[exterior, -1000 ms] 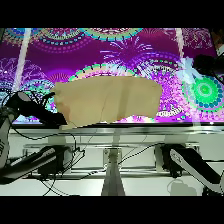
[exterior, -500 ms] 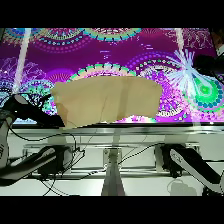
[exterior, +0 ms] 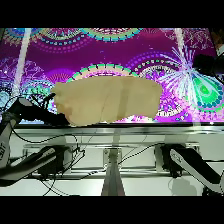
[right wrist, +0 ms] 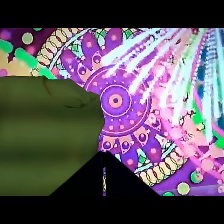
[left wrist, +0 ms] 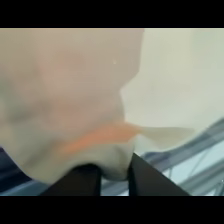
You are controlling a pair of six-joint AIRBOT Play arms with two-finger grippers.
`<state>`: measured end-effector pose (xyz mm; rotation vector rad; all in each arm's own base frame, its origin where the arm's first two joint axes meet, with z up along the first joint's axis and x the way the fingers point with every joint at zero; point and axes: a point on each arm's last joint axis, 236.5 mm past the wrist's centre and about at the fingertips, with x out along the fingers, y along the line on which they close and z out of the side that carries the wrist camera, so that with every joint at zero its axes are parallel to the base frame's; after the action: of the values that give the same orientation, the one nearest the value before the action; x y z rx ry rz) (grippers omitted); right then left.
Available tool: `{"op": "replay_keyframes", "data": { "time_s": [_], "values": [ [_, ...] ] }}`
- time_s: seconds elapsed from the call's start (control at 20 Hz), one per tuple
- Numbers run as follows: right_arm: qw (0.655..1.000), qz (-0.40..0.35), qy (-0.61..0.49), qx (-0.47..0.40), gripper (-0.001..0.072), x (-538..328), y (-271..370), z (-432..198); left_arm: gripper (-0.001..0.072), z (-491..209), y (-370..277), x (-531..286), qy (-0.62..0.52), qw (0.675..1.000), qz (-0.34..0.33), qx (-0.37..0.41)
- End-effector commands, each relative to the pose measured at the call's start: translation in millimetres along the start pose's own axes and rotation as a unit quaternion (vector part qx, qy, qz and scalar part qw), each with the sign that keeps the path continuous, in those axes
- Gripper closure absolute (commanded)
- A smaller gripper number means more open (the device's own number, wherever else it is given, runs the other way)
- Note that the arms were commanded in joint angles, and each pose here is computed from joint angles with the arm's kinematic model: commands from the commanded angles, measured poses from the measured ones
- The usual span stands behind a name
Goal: Fold the clothes and pants, and hang the long-sleeved shirts on hangers.
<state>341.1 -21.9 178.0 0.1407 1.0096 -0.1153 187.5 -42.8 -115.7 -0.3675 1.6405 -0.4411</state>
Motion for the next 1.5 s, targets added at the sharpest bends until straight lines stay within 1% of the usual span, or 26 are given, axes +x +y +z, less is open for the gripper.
{"op": "replay_keyframes", "data": {
  "time_s": [0.0, 0.1, 0.15, 0.2, 0.3, 0.4, 0.45, 0.5, 0.6, 0.65, 0.7, 0.75, 0.8, 0.85, 0.95, 1.1, 1.15, 1.2, 1.25, 1.35, 1.45],
  "values": [
    [0.998, -0.022, -0.052, -0.018, 0.0701, 0, -10, 25, 0.0679, 23, 0, -9, -0.038, 0.999, 0.006, 0.011],
    [0.993, -0.050, -0.056, -0.088, 0.0702, 3, -21, 32, 0.0693, 36, 0, -20, -0.055, 0.998, 0.014, 0.021],
    [0.987, -0.060, -0.044, -0.143, 0.0702, 8, -25, 29, 0.0692, 45, 0, -29, -0.066, 0.997, 0.019, 0.028],
    [0.982, -0.061, -0.025, -0.176, 0.0702, 17, -26, 22, 0.0693, 56, 0, -39, -0.081, 0.996, 0.025, 0.035],
    [0.978, -0.048, 0.056, -0.197, 0.0703, 49, -28, -17, 0.0693, 76, -7, -60, -0.106, 0.993, 0.026, 0.049],
    [0.966, -0.014, 0.155, -0.205, 0.0703, 90, -24, -83, 0.0693, 94, -18, -78, -0.135, 0.989, 0.017, 0.058],
    [0.959, 0.014, 0.196, -0.206, 0.0703, 108, -17, -119, 0.0693, 101, -23, -85, -0.148, 0.987, 0.012, 0.060],
    [0.947, 0.062, 0.236, -0.210, 0.0703, 124, -2, -160, 0.0693, 106, -28, -89, -0.158, 0.986, 0.004, 0.060],
    [0.917, 0.188, 0.289, -0.202, 0.0703, 133, 43, -230, 0.0692, 111, -37, -92, -0.169, 0.984, -0.014, 0.056],
    [0.902, 0.245, 0.298, -0.195, 0.0703, 131, 64, -252, 0.0693, 111, -37, -92, -0.170, 0.984, -0.015, 0.056],
    [0.898, 0.280, 0.292, -0.174, 0.0702, 133, 80, -264, 0.0692, 111, -37, -92, -0.169, 0.984, -0.014, 0.056],
    [0.908, 0.284, 0.273, -0.139, 0.0640, 144, 88, -264, 0.0693, 111, -37, -92, -0.169, 0.984, -0.014, 0.056],
    [0.924, 0.266, 0.254, -0.100, 0.0441, 158, 88, -260, 0.0693, 111, -37, -92, -0.169, 0.984, -0.015, 0.056],
    [0.938, 0.240, 0.241, -0.067, 0.0362, 171, 81, -255, 0.0692, 111, -37, -92, -0.169, 0.984, -0.015, 0.056],
    [0.948, 0.207, 0.239, -0.038, 0.0363, 186, 71, -252, 0.0693, 111, -37, -92, -0.169, 0.984, -0.015, 0.056],
    [0.940, 0.209, 0.270, -0.020, 0.0363, 194, 73, -266, 0.0693, 111, -37, -92, -0.169, 0.984, -0.015, 0.056],
    [0.936, 0.216, 0.277, -0.011, 0.0373, 196, 76, -268, 0.0693, 111, -37, -92, -0.169, 0.984, -0.015, 0.056],
    [0.934, 0.229, 0.274, -0.009, 0.0513, 195, 82, -267, 0.0693, 111, -37, -92, -0.169, 0.984, -0.015, 0.056],
    [0.933, 0.244, 0.264, -0.014, 0.0700, 194, 88, -261, 0.0692, 111, -37, -92, -0.170, 0.984, -0.015, 0.056],
    [0.935, 0.261, 0.240, -0.037, 0.0702, 187, 95, -239, 0.0693, 115, -44, -94, -0.178, 0.982, -0.030, 0.052],
    [0.942, 0.270, 0.191, -0.060, 0.0702, 173, 102, -195, 0.0693, 125, -59, -102, -0.201, 0.977, -0.060, 0.047]
  ]
}}
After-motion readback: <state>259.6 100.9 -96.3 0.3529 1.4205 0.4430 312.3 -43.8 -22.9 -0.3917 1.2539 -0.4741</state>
